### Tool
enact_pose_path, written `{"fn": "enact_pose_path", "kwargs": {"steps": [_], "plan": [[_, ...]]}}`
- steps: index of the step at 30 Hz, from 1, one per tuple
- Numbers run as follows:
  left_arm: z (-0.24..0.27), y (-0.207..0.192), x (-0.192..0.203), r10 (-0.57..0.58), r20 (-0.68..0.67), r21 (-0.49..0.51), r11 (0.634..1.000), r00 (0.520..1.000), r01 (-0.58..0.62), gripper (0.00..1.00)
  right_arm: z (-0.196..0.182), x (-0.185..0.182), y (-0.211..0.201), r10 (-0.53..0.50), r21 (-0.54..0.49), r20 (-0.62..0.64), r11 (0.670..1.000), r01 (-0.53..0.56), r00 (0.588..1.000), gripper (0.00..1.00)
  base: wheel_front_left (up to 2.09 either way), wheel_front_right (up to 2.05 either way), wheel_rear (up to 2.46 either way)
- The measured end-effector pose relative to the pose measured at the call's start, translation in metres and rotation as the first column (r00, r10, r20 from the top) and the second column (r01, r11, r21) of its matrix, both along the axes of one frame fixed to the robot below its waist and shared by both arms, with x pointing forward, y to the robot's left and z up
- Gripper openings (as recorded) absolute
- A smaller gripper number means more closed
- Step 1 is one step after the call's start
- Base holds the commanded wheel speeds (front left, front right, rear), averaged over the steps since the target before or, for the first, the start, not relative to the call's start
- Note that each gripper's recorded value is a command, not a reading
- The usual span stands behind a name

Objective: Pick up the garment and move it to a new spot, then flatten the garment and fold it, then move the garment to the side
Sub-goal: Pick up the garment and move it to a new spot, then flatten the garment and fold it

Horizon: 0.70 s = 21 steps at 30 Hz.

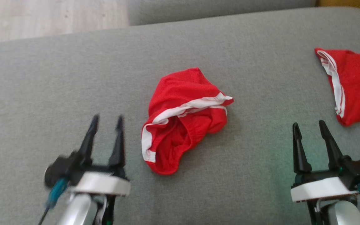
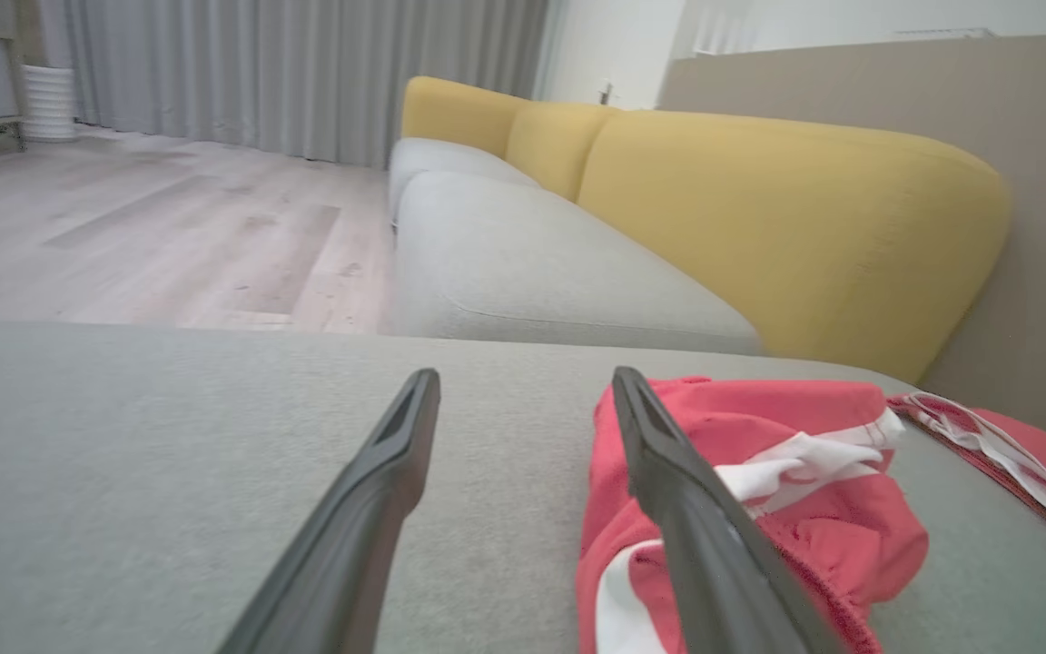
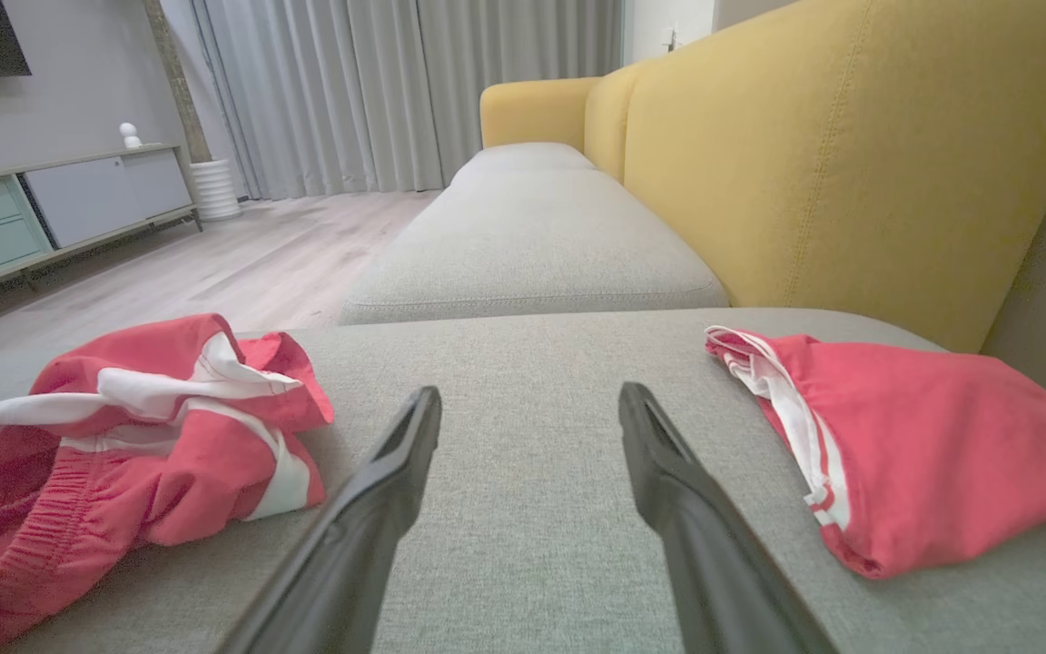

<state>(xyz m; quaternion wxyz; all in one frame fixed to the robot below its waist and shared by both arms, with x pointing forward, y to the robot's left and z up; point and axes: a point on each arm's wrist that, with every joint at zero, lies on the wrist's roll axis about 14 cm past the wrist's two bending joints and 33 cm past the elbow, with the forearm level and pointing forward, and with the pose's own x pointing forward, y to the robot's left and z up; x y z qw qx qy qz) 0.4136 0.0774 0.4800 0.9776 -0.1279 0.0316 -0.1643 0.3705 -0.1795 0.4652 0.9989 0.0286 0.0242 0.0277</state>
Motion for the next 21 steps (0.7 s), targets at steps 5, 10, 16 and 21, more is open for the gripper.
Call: {"fn": "enact_pose_path", "kwargs": {"steps": [5, 10, 16, 21], "plan": [[-0.002, 0.036, -0.03, 0.126, 0.009, 0.037, 0.991, 0.992, -0.126, 1.0, 0.002, -0.004, 0.0, 0.002, -0.01, 0.006, 1.0, -0.002, 1.0, 1.0, 0.0, 0.0, 0.0], [-0.011, 0.065, -0.06, 0.223, 0.001, 0.09, 0.971, 0.975, -0.222, 1.0, -0.002, -0.007, 0.005, 0.022, -0.026, -0.008, 0.999, -0.022, 1.0, 1.0, 0.0, 0.0, 0.0], [-0.017, 0.088, -0.08, 0.292, -0.011, 0.108, 0.951, 0.956, -0.289, 1.0, -0.002, -0.008, 0.013, 0.048, -0.03, -0.008, 0.998, -0.048, 0.999, 1.0, 0.0, 0.0, 0.0], [-0.021, 0.099, -0.087, 0.317, -0.019, 0.114, 0.943, 0.948, -0.313, 1.0, -0.007, -0.01, 0.017, 0.063, -0.038, -0.025, 0.997, -0.063, 0.998, 1.0, 0.0, 0.0, 0.0]]}}
